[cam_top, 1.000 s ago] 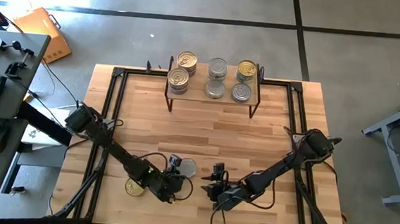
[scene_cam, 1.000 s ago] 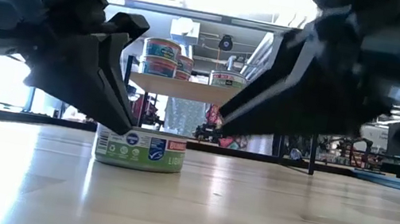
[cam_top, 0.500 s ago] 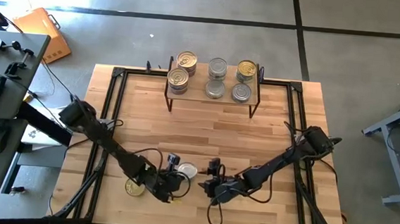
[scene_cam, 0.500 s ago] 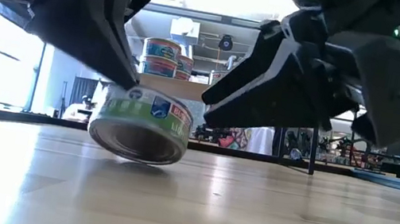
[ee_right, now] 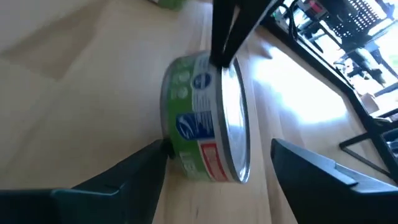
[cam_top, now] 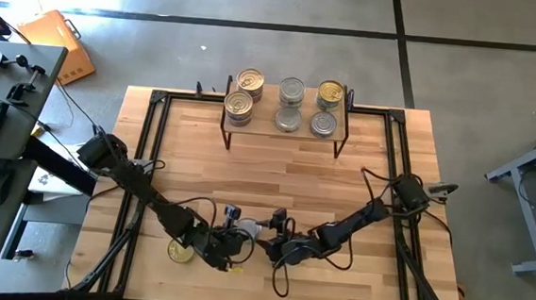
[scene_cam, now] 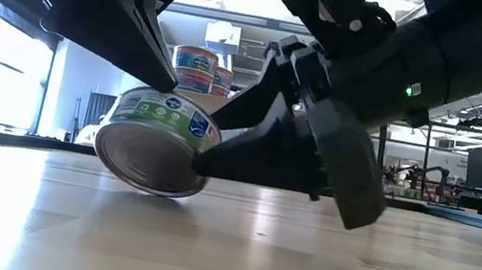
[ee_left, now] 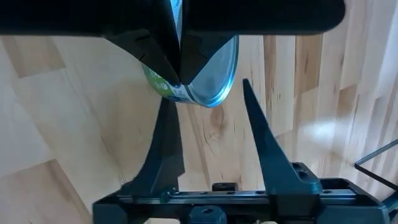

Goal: Stack canned seafood by type on shelf
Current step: Stack the green white tuna can on top of the other green white tuna can on the shelf

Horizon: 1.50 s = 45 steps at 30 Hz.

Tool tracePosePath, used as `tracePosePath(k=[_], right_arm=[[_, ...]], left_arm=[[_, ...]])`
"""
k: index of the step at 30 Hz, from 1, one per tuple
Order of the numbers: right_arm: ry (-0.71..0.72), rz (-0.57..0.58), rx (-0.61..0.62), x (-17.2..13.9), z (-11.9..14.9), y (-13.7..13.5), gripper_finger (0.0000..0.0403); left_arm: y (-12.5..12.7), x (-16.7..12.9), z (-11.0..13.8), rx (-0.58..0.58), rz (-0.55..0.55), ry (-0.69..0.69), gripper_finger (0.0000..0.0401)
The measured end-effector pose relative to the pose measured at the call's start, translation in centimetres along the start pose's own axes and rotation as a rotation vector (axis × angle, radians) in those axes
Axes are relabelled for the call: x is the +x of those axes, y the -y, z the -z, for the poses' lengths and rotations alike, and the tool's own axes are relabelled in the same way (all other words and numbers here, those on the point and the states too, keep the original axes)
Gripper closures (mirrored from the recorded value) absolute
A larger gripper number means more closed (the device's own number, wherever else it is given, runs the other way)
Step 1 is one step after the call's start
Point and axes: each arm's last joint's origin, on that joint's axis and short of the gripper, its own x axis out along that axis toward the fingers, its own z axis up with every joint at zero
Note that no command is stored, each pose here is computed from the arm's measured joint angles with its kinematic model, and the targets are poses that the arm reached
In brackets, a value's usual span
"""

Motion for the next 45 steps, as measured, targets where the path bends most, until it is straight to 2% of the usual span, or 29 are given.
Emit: tracePosePath(k=[4,9,14,18,23,26,30,35,38,42,45], right_arm=[[0.021,-0.019,0.041,0.1,-0.1,0.0,0.0149],[0.050,-0.095,0.055,0.6,-0.1,0.4,0.0222],[0.059,-0.095,0.068,0.9,-0.1,0.8,0.0279],[0.061,-0.101,0.079,1.0,0.0,0.9,0.0292],[0.062,-0.105,0.106,0.9,-0.1,0.9,0.0283],[0.061,-0.106,0.119,0.9,-0.1,0.9,0.0283],[0.068,-0.108,0.126,0.9,-0.1,0.9,0.0282],[0.077,-0.117,0.135,1.1,-0.2,1.1,0.0282],[0.078,-0.121,0.140,1.2,-0.1,1.3,0.0282],[0.084,-0.127,0.161,1.3,-0.1,1.3,0.0281],[0.086,-0.128,0.162,1.3,-0.2,1.3,0.0281]], left_arm=[[0.0,0.0,-0.1,-0.002,-0.003,0.004,0.0400],[0.0,0.0,-0.3,-0.014,-0.011,0.027,0.0400],[0.1,-0.1,-0.5,-0.020,-0.007,0.043,0.0400],[0.3,-0.3,-0.5,-0.010,-0.027,0.050,0.0400],[0.2,-1.0,-0.7,0.012,-0.125,0.065,0.0393],[0.2,-1.9,-1.1,0.075,-0.097,0.088,0.0365],[0.1,-2.6,-1.0,0.097,-0.032,0.076,0.0298],[-0.3,-1.6,0.0,0.089,-0.027,-0.023,0.0199],[-0.5,-0.8,0.6,0.086,-0.029,-0.069,0.0156],[-0.3,0.1,1.2,0.104,-0.001,-0.121,0.0140],[-0.2,0.3,1.3,0.098,0.003,-0.124,0.0157]])
